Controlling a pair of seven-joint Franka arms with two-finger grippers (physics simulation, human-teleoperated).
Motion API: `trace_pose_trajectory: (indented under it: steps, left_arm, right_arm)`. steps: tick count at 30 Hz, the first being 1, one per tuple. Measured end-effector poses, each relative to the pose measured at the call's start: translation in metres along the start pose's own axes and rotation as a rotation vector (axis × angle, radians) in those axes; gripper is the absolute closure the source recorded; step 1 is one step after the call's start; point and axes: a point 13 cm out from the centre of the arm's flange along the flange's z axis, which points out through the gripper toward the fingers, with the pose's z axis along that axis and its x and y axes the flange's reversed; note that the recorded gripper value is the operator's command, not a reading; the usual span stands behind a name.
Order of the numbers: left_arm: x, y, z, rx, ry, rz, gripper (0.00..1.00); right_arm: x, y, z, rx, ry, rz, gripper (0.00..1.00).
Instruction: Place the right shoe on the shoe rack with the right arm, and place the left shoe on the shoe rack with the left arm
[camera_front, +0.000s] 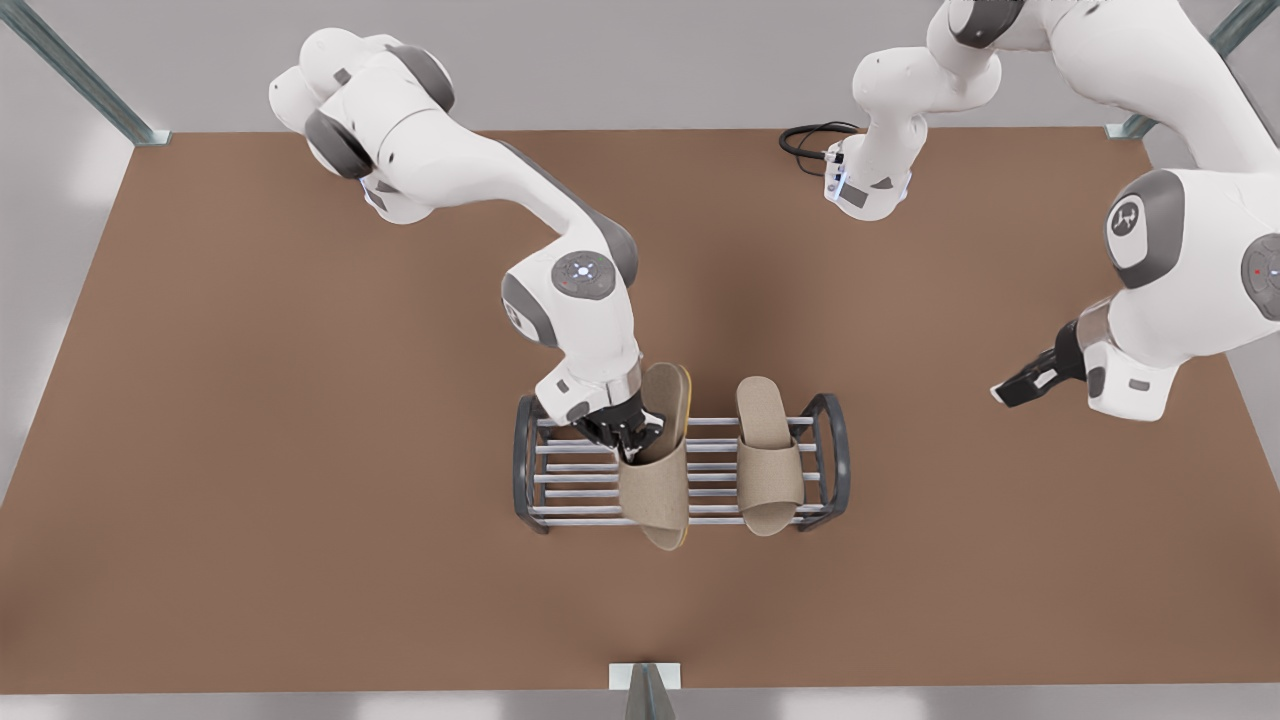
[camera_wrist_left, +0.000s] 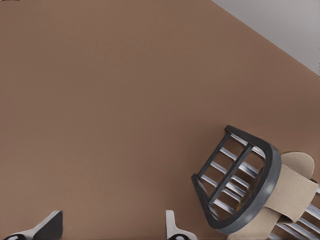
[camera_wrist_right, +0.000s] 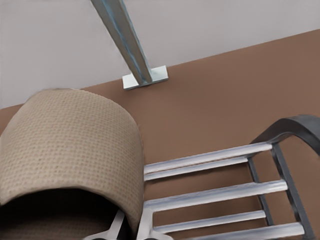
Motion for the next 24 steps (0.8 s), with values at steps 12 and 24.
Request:
trace_pose_trajectory:
  steps: [12,24]
  left_arm:
    - [-0.003,-0.017,0.010,0.024,-0.012,0.228,0.00]
    - [-0.003,-0.015,0.008,0.022,-0.016,0.336,0.00]
  right_arm:
    - [0.027,-0.019,0.064,0.068,-0.002,0.037,0.79]
    - [0.046,-0.029,0.087,0.056,-0.032,0.015,0.00]
